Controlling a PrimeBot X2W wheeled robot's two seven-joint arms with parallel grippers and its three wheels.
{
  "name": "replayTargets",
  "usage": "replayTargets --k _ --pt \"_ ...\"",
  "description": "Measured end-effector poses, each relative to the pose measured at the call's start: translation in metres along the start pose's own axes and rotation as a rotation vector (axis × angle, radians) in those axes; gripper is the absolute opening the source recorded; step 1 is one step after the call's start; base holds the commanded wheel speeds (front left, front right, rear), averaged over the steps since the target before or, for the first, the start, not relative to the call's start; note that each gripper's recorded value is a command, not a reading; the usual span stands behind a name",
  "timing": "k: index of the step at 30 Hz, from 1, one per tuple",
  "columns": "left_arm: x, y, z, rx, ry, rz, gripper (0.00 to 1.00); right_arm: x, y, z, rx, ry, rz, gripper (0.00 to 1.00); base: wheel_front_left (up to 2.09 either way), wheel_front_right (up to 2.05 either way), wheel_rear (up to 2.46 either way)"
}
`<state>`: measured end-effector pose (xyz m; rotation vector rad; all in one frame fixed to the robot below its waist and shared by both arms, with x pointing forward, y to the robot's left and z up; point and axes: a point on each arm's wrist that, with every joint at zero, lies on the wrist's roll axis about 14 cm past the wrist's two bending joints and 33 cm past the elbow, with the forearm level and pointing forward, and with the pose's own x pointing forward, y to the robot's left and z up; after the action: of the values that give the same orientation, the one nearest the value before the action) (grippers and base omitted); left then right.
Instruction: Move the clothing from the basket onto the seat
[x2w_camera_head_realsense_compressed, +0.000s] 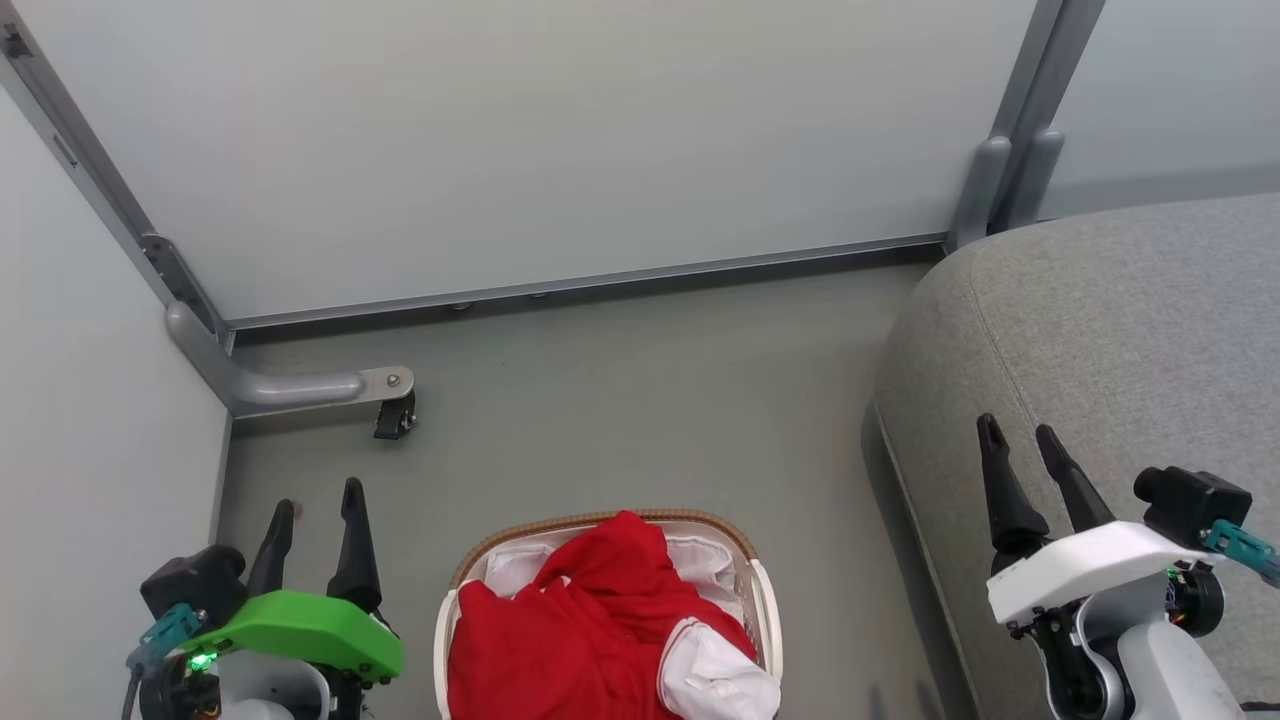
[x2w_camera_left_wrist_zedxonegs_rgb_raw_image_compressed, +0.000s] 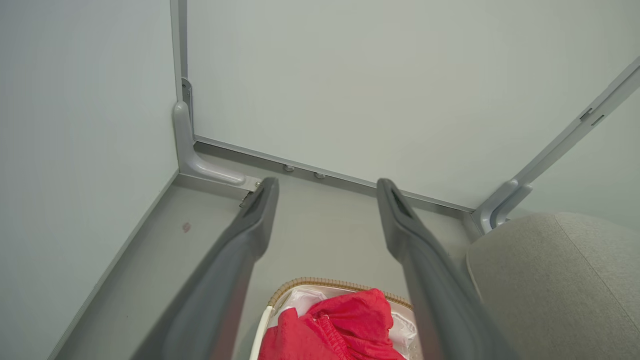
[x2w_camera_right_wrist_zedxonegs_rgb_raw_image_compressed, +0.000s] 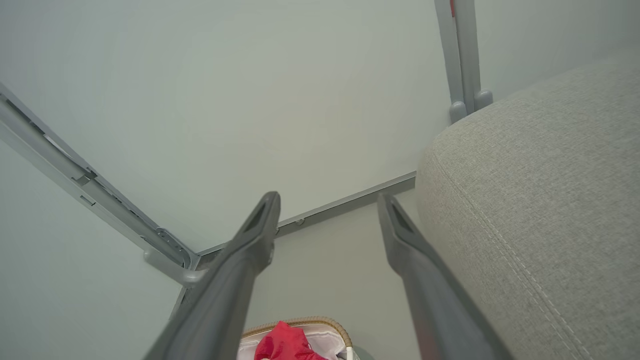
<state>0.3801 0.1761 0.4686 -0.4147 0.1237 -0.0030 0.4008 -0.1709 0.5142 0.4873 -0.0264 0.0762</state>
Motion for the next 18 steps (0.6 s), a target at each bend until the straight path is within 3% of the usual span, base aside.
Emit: replayTargets --k 18 --pt "-0.002 -0.005 -0.006 0.191 -0.002 -0.03 1.0 -0.005 -0.001 -0.018 -0.197 0.047 0.017 1.0 0.0 0.0 0.0"
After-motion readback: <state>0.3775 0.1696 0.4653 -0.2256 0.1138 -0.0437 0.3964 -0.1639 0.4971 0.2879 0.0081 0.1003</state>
